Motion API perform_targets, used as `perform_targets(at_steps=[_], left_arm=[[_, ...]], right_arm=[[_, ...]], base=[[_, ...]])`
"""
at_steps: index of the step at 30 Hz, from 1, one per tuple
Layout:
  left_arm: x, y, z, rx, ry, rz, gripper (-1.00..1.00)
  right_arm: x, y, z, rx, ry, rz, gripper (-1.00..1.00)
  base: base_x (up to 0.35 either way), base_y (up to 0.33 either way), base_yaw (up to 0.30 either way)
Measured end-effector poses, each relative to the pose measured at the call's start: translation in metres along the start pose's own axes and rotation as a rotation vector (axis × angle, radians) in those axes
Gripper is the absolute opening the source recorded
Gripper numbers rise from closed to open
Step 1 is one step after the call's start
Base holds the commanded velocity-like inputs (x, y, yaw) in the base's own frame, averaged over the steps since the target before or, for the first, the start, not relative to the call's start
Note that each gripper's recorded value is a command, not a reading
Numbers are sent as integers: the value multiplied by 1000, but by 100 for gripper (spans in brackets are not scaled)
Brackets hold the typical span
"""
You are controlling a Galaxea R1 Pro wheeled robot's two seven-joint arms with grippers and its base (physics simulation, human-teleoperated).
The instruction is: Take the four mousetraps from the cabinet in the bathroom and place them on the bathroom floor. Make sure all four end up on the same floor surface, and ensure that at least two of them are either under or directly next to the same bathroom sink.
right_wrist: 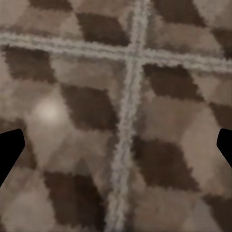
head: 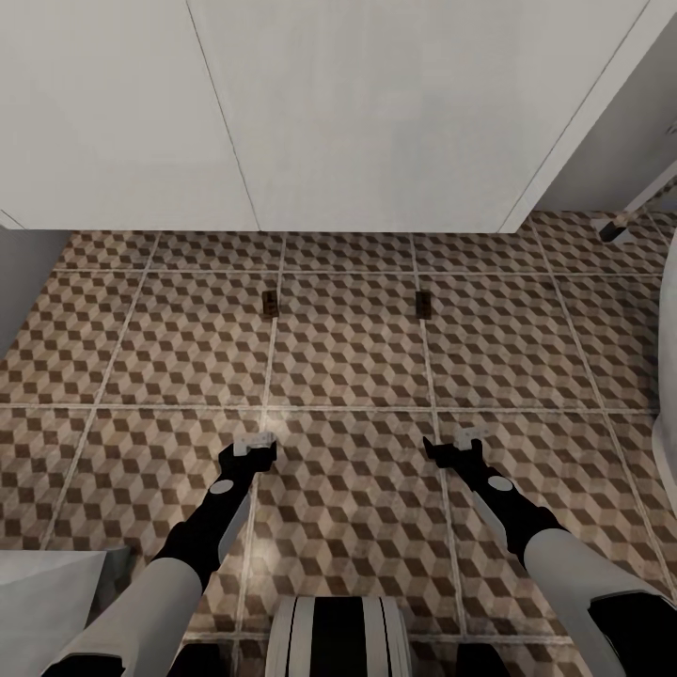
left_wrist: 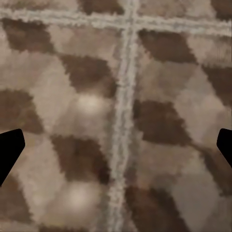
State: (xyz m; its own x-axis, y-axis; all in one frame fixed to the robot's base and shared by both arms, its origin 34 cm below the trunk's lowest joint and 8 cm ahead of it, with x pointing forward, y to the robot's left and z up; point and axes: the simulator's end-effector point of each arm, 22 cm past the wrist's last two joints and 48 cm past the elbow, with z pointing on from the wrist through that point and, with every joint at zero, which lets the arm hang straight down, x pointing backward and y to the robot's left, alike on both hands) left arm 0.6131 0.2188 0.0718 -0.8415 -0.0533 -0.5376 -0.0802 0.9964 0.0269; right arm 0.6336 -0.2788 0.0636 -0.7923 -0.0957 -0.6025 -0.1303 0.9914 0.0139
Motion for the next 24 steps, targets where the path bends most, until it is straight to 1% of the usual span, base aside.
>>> perform_targets(at_steps=[10,24], left_arm=[[0,3,0,-5,0,-3,100],[-3,1,-1,0,-4,-4,100]], right_arm=[[0,0,0,0,-1,0,100],[-3,0,-1,0,-5,-1,100]], base=[[0,0,0],[0,0,0]])
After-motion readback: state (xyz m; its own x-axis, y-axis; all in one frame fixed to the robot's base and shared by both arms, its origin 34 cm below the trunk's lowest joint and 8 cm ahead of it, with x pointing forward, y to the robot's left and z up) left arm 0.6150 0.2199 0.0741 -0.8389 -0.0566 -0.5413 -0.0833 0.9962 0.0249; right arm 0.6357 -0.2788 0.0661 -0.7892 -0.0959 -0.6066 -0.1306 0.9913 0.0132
